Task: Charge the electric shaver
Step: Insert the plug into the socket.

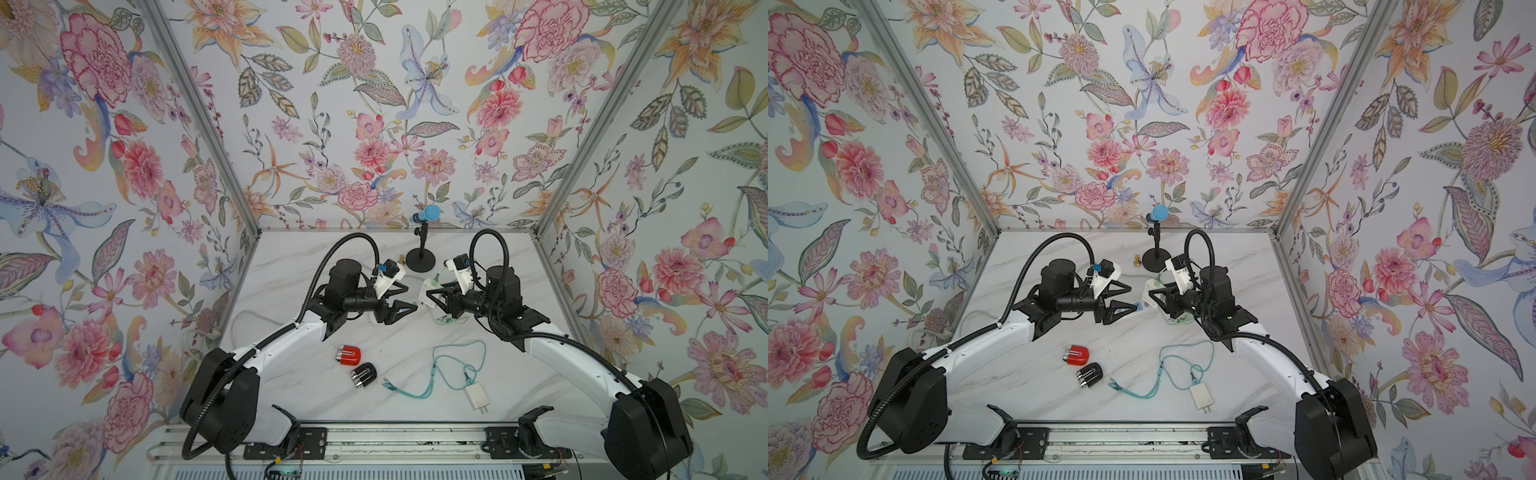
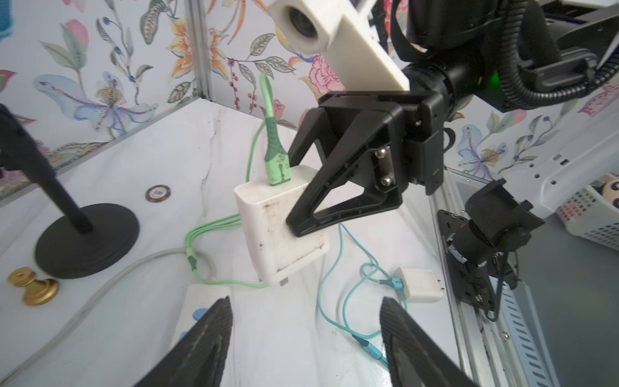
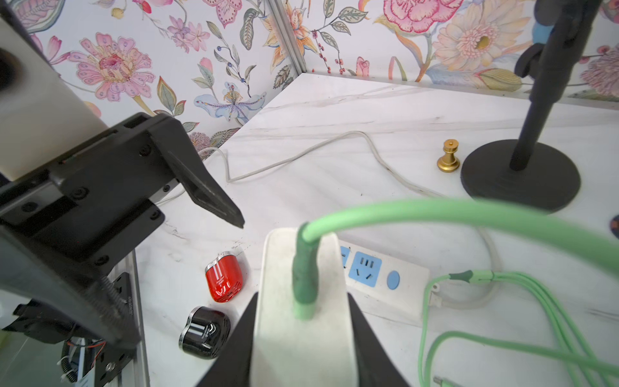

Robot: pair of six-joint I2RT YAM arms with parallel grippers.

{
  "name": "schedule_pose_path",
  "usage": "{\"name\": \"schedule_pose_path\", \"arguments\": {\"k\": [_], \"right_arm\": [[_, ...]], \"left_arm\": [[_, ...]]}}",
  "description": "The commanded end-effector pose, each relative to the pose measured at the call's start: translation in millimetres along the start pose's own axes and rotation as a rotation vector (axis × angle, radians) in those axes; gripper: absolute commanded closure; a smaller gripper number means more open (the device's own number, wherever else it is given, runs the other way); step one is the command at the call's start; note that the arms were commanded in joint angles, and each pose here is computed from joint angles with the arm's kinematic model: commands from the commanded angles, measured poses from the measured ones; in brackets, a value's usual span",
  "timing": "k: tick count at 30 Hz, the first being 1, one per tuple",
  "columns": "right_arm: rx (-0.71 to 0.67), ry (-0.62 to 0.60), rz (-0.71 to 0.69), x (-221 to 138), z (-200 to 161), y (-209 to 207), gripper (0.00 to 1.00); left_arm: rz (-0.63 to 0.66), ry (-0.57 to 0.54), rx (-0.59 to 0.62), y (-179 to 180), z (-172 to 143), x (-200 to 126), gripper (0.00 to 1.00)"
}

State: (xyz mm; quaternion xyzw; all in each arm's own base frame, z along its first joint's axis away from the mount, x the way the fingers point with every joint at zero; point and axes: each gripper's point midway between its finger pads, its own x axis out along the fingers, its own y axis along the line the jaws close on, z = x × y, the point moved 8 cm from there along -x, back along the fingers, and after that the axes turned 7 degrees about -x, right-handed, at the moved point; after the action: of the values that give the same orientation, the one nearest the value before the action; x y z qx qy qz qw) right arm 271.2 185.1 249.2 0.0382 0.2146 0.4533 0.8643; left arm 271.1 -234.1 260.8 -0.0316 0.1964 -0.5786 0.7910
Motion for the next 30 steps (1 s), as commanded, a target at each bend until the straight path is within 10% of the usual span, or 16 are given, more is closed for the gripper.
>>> {"name": "schedule_pose_path", "arguments": {"k": [1,11,30], "right_arm": [[-0.029,-0.041,-0.126,16.9,9.5,-0.5,1.0],[-0.149,0.029,-0.473,88.2,-21.5,8.4,1.0],[-0.131,0.02,-0.549,135.5,-52.7,-4.8,1.0]], "left_arm": [[0.236,-0.072,0.007,17.1,12.0,-26.5,0.24],[0.802,-0.21,-0.073,45.8,14.9,-90.8,0.22],[0.895,-0.242,-0.125,49.2,-1.5,-107.8,0.22]]}}
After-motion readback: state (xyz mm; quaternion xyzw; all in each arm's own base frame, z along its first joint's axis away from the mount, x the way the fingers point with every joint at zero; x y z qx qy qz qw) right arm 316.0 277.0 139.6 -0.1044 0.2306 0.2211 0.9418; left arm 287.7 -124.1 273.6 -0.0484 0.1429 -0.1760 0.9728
